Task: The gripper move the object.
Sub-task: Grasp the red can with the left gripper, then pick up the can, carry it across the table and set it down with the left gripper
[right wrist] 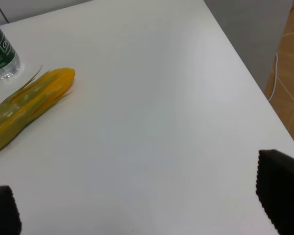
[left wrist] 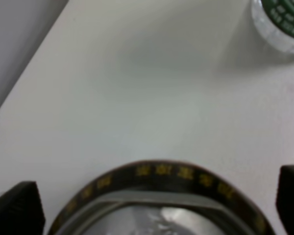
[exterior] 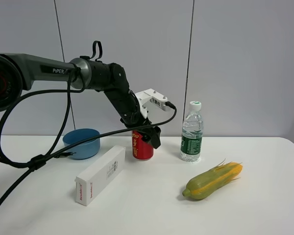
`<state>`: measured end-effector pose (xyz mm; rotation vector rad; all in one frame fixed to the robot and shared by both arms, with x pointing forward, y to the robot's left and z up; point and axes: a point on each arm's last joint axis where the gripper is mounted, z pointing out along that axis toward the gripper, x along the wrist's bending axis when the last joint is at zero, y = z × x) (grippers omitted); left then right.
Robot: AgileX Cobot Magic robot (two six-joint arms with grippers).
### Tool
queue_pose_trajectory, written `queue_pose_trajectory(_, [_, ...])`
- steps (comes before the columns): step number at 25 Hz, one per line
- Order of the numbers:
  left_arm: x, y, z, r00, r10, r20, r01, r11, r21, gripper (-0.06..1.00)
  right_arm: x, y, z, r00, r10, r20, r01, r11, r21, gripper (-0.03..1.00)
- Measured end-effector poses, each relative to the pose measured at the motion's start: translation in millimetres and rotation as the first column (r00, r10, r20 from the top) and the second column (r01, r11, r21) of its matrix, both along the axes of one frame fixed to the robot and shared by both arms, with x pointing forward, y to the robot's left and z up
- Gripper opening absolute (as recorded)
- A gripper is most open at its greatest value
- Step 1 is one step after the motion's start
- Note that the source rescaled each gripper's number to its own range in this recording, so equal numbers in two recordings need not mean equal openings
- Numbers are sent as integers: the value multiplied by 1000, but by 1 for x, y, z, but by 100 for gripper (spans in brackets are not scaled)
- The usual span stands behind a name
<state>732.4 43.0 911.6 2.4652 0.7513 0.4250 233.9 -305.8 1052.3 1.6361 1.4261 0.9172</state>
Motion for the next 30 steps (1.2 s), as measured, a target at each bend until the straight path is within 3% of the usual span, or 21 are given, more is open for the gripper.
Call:
queue_pose_trajectory(1, [0, 0, 0, 1000, 0, 0, 0, 1000, 0, 65, 0, 0, 0, 1000, 0, 0, 0, 1000, 0, 100])
queue_pose_trajectory(3, [0, 0, 0, 1000, -2, -2, 2, 1000, 2, 18, 0, 0, 0, 1000, 0, 0, 0, 1000, 0, 100])
queue_pose_trajectory(4, [-1, 0, -1, 1000, -5, -7, 5, 1000, 7, 0, 0, 0, 0, 1000, 0, 0, 0, 1000, 0, 100])
queue_pose_trajectory(11, [-9, 4, 15, 998, -35, -51, 38, 997, 60, 1, 0, 0, 0, 1000, 0, 0, 0, 1000, 0, 100])
queue_pose_trajectory(14, [-16, 5, 53, 999, -41, -14, 42, 997, 64, 1, 0, 0, 0, 1000, 0, 0, 0, 1000, 0, 100])
queue_pose_trajectory(20, [-59, -2, 161, 994, -75, 81, 74, 997, 20, 1, 0, 0, 0, 1000, 0, 0, 0, 1000, 0, 100])
queue_pose_trajectory(25, [-107, -20, 199, 990, -141, 26, 140, 988, 59, 1, 0, 0, 0, 1000, 0, 0, 0, 1000, 0, 100])
queue_pose_trajectory(30, [-148, -57, 211, 973, -230, 24, 229, 972, 49, 1, 0, 0, 0, 1000, 0, 0, 0, 1000, 0, 100])
